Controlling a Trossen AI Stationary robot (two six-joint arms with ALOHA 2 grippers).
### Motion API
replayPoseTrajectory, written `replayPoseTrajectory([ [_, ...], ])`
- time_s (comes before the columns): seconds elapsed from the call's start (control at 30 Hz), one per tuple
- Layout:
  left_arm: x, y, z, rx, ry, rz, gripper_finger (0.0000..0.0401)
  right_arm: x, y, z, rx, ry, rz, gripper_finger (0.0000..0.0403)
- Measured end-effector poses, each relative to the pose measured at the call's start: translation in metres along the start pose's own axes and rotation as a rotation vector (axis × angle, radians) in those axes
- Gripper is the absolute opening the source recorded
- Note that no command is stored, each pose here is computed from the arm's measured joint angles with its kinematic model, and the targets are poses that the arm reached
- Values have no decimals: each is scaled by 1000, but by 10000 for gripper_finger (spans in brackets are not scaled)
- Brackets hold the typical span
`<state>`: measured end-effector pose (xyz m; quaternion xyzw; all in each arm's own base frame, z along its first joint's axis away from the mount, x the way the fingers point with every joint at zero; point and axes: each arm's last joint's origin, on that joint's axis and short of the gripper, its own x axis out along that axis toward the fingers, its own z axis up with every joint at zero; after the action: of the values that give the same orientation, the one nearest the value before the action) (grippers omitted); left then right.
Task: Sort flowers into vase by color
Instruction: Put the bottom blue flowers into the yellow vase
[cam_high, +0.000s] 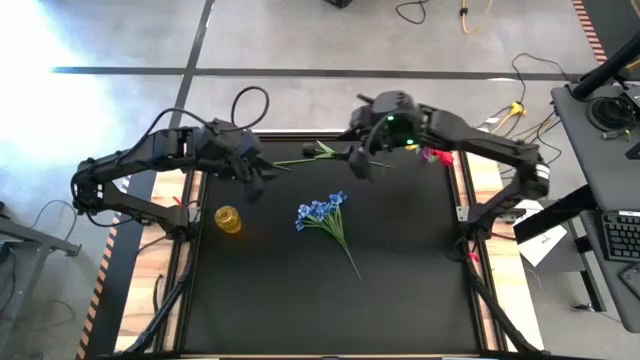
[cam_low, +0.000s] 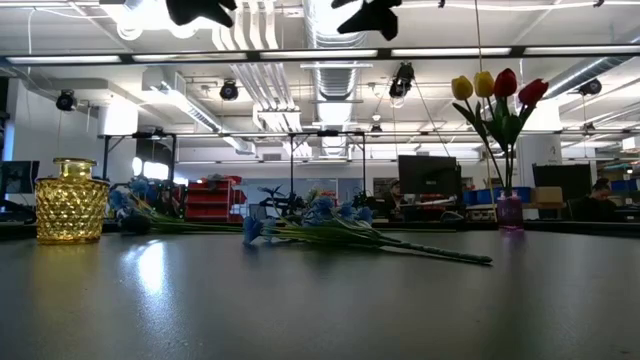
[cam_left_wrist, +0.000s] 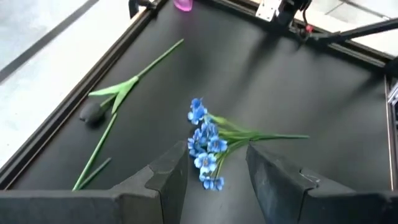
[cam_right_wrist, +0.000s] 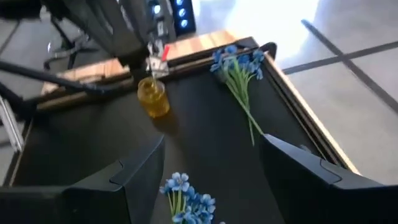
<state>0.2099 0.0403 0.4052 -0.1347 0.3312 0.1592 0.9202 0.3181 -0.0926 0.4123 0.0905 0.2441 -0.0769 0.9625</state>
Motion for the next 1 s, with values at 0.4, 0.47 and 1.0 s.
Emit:
replayPoseTrajectory([
  [0.4,25,7,-36,-41,103,27,151,80,59,-57,144,425,-105,245],
  [0.47,26,8,-42,-38,121,18,151,92,67,-69,216,480,-127,244],
  [1.0,23,7,-90,-32,47,-276,151,175,85,-151,506,750,-403,218],
])
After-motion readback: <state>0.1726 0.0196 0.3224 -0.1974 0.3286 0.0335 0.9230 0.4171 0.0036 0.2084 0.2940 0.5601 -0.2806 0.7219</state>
